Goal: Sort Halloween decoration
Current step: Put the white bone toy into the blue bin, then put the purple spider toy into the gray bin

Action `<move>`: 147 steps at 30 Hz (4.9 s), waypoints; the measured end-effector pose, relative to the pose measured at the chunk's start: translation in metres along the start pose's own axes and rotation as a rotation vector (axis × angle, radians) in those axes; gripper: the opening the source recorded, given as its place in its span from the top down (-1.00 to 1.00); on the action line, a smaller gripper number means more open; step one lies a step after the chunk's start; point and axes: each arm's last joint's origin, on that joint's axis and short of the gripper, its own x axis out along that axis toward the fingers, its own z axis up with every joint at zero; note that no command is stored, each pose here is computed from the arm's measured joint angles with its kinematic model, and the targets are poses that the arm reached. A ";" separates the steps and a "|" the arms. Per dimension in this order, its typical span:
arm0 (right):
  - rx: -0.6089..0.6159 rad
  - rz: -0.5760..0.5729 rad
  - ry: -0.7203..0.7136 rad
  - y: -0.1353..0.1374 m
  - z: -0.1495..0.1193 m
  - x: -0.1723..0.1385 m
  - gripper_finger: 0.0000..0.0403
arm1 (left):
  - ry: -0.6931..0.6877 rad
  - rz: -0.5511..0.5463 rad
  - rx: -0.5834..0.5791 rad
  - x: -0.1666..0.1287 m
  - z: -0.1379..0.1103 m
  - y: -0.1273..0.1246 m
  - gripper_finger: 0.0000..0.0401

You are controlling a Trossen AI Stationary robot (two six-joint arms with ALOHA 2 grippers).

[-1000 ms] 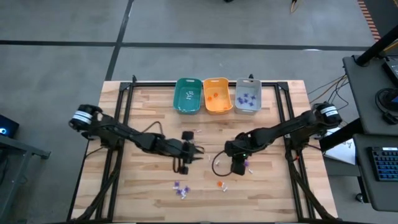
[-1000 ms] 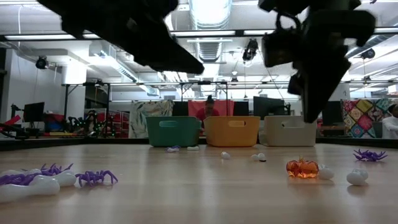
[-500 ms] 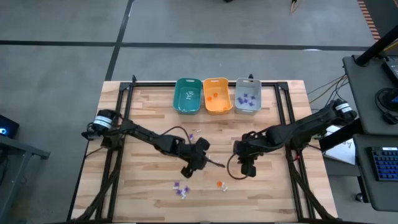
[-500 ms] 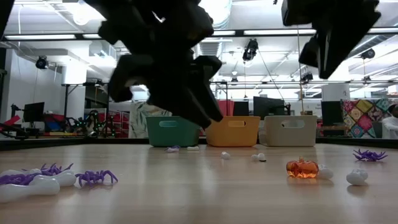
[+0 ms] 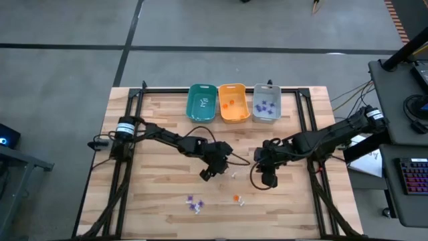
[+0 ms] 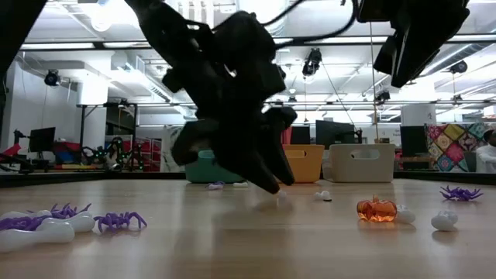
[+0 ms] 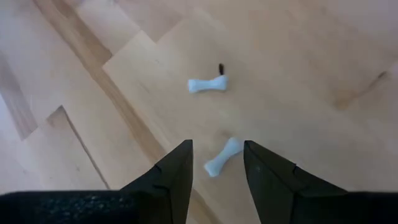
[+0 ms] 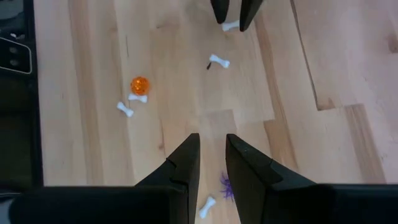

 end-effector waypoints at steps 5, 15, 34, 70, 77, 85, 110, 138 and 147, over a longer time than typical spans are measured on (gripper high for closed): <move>0.000 -0.008 0.005 -0.001 -0.002 0.002 0.66 | -0.002 -0.017 -0.007 0.010 -0.005 0.009 0.37; 0.000 -0.009 -0.002 -0.001 -0.001 0.002 0.66 | 0.022 -0.036 0.006 0.008 -0.010 0.013 0.62; -0.001 0.001 -0.020 0.000 0.000 0.002 0.66 | 0.031 -0.019 -0.081 -0.048 0.013 0.023 1.00; -0.047 -0.090 -0.075 -0.003 0.002 0.002 0.66 | 0.288 0.442 -0.659 -0.196 -0.170 0.169 1.00; -0.048 -0.090 -0.075 -0.003 0.002 0.002 0.66 | 0.332 0.378 -0.702 -0.186 -0.173 0.192 0.96; -0.049 -0.090 -0.075 -0.003 0.002 0.002 0.66 | 0.377 0.316 -0.737 -0.180 -0.178 0.201 0.81; 0.260 -0.222 -0.151 -0.007 0.004 0.009 0.66 | 0.236 0.351 -0.925 -0.228 -0.090 0.126 0.80; 0.446 -0.275 0.495 -0.005 -0.020 0.070 0.66 | -0.160 0.465 -0.851 -0.192 -0.014 -0.020 0.80; 0.425 -0.254 0.477 -0.004 -0.018 0.082 0.42 | -0.169 0.464 -0.858 -0.191 -0.010 -0.024 0.80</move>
